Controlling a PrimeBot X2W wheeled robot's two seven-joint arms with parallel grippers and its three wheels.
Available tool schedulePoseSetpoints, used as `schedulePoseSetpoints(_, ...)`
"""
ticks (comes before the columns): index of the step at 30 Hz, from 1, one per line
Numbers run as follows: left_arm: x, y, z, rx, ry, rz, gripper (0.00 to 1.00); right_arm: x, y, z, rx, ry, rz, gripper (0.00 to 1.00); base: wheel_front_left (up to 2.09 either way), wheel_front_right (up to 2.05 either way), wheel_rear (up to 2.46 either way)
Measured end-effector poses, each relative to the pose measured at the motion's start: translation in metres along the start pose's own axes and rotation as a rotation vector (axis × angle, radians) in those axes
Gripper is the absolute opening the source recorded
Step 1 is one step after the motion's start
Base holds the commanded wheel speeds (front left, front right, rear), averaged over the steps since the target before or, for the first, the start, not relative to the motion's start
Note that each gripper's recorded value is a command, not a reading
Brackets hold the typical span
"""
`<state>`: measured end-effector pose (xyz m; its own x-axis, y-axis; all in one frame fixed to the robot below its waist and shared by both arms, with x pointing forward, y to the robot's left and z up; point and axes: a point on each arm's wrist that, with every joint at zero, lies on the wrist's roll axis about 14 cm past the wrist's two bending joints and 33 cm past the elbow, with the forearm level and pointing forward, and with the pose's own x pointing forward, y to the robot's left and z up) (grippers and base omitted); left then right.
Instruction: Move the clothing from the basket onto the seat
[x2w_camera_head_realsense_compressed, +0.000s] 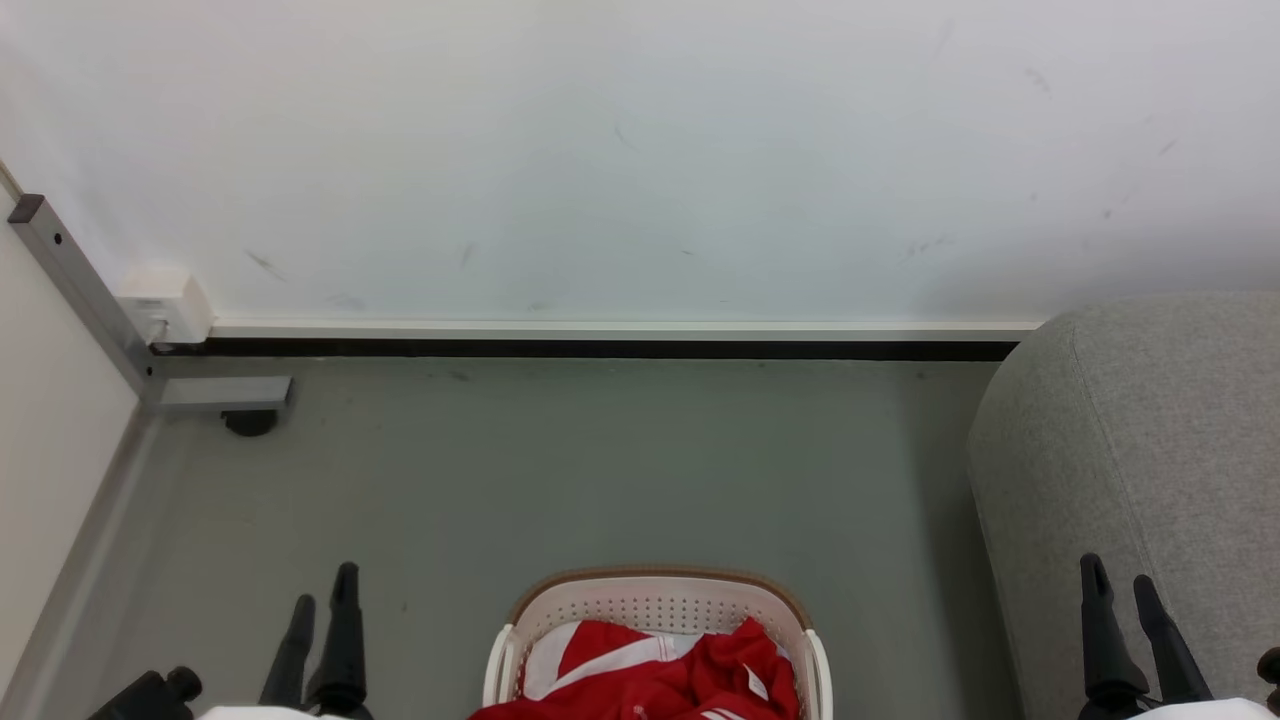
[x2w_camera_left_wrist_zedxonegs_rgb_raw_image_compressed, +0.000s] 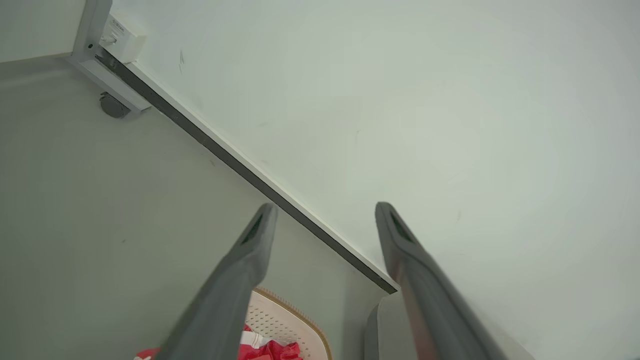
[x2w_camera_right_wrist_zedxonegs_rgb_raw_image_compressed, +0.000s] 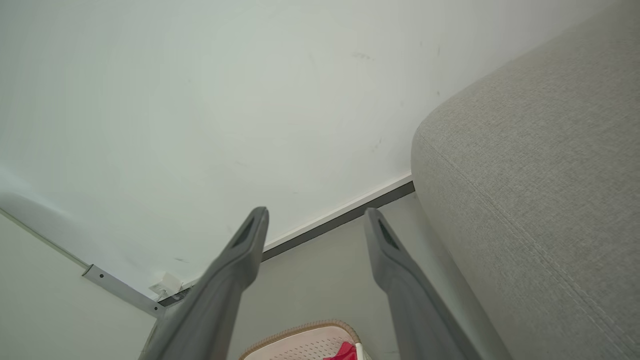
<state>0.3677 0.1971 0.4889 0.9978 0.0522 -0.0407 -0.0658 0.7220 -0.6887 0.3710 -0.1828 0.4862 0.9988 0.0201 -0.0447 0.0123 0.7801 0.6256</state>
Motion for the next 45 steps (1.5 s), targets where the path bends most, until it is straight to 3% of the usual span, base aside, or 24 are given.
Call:
schedulePoseSetpoints(26,-0.005,0.000,-0.002,0.379,-0.011,-0.020,1.00,-0.005,0.000,-0.001,-0.295,-0.014,0.024,1.00,0.00,0.00,0.00)
schedulePoseSetpoints(45,-0.011,0.000,-0.013,0.597,0.020,-0.065,1.00,-0.013,-0.017,0.004,-0.432,-0.032,-0.015,1.00,0.00,0.00,0.00)
